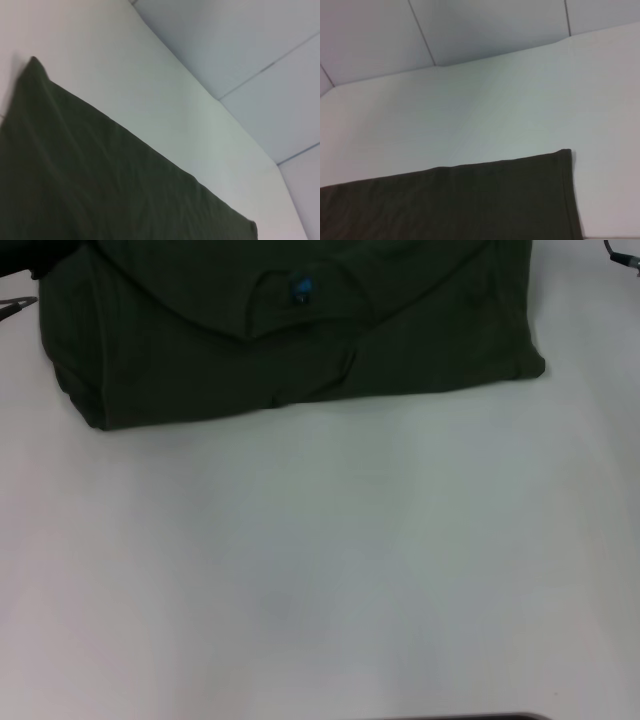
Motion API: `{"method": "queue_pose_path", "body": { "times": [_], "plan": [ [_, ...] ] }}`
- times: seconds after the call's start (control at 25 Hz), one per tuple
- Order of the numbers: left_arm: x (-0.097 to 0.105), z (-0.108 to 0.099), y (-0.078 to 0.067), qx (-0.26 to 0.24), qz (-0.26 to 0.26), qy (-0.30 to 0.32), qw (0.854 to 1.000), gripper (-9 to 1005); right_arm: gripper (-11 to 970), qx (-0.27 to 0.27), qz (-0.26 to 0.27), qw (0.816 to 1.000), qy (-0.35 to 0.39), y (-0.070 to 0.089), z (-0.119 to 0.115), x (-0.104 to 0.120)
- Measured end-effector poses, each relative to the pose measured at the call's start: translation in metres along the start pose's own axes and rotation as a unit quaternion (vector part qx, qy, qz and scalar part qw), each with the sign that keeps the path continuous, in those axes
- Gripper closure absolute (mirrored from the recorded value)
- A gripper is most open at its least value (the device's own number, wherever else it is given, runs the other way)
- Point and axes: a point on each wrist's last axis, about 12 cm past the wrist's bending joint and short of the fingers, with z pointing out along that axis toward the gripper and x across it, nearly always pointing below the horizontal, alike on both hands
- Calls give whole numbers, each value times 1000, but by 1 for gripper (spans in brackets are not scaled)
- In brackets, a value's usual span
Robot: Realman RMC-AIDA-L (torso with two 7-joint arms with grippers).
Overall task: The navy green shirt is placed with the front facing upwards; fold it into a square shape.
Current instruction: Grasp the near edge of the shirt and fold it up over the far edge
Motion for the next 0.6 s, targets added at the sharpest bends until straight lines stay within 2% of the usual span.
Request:
{"method": "queue_pose_path", "body": {
  "times": [0.24,0.48,0.6],
  "plan": [
    [1,-1,3,-3,-14,-11,1000,855,856,2,-17,1000,-2,0,0,-6],
    [2,-1,4,-1,-22,-13,1000,852,643,-3,-35,999,1,6,3,-12],
    [3,-3,9,-7,-26,-16,1000,851,605,-5,-38,999,1,8,3,-13]
  ]
}}
